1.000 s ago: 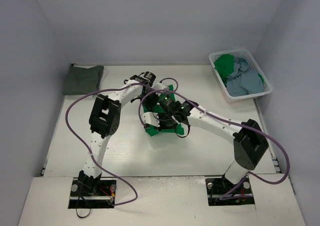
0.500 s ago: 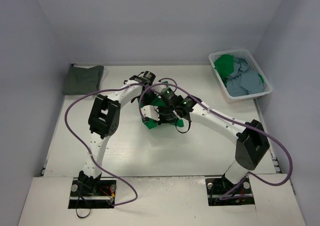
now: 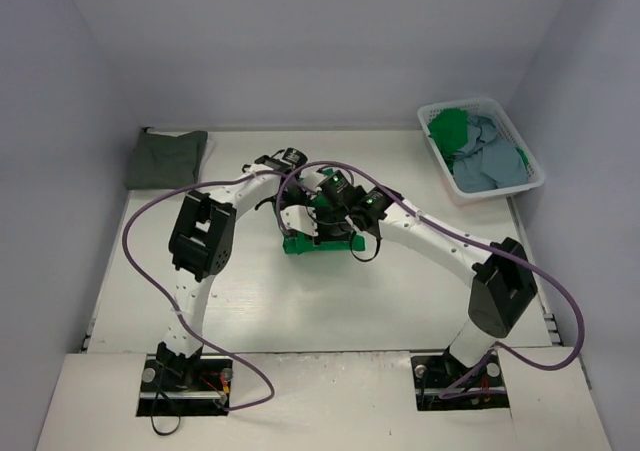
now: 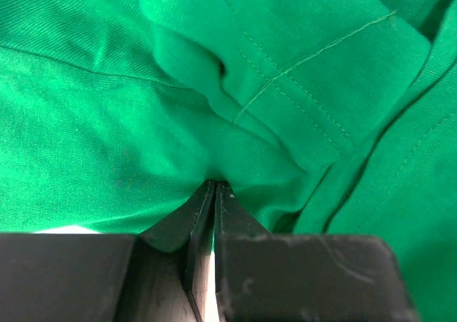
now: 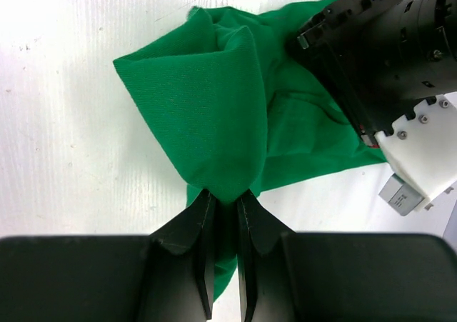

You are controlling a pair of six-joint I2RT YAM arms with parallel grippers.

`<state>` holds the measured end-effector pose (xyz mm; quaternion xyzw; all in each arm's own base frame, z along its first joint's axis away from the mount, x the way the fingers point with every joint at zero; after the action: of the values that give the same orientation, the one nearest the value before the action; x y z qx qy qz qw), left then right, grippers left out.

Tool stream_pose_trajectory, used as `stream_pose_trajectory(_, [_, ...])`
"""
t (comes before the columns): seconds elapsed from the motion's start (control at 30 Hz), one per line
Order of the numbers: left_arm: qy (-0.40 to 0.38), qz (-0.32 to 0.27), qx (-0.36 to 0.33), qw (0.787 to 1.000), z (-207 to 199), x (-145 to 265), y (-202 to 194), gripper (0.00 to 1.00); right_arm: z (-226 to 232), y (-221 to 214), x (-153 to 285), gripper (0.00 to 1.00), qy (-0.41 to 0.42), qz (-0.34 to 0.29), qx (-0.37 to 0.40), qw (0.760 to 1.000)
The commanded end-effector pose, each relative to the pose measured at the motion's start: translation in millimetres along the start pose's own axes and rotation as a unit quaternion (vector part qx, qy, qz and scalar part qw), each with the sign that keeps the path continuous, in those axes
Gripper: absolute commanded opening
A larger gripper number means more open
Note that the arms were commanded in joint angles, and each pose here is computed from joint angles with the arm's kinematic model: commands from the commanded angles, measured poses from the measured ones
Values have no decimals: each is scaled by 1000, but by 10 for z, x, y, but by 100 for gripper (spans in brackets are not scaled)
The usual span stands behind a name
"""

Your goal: Fold and stack the t-shirts

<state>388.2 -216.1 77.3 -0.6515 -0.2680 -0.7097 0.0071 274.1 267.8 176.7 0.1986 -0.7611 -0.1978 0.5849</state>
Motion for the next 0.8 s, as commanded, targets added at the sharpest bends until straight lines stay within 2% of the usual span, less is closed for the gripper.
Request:
stream_pose_trajectory(0.0, [19, -40, 4, 999, 35, 398, 129, 1, -160, 160, 38, 0, -15, -23, 13, 1000])
stream_pose_trajectory(0.23, [115, -84, 27, 989, 463, 902, 250, 11, -219, 173, -31, 0, -15, -18, 18, 1000])
stream_pose_trajectory(0.27, [165, -105, 31, 980, 618, 1103, 310, 20, -256, 193, -46, 0, -17, -18, 20, 999])
stream_pose_trajectory(0.37, [207, -118, 44, 970, 781, 1245, 322, 23, -314, 203, -63, 0, -20, -19, 21, 999])
stream_pose_trajectory(0.53, [235, -134, 79, 959, 1005, 1405, 261, 24, -434, 242, -73, 0, -26, -26, 18, 999])
stream_pose_trajectory(0.77, [232, -114, 96, 961, 1158, 1244, 68, 24, -697, 313, -166, 0, -30, -42, 12, 999])
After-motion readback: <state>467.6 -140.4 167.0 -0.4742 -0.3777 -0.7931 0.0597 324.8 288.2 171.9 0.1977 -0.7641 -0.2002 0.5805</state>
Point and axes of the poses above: each gripper's point midway between its finger pads, its own x axis back along the fingers, its own z axis along the line the jaws close on, y = z × x, the point moved 5 cm from there along x, back along the fingers, and after that the axes turned 12 degrees about -x, right-handed, at the moved point
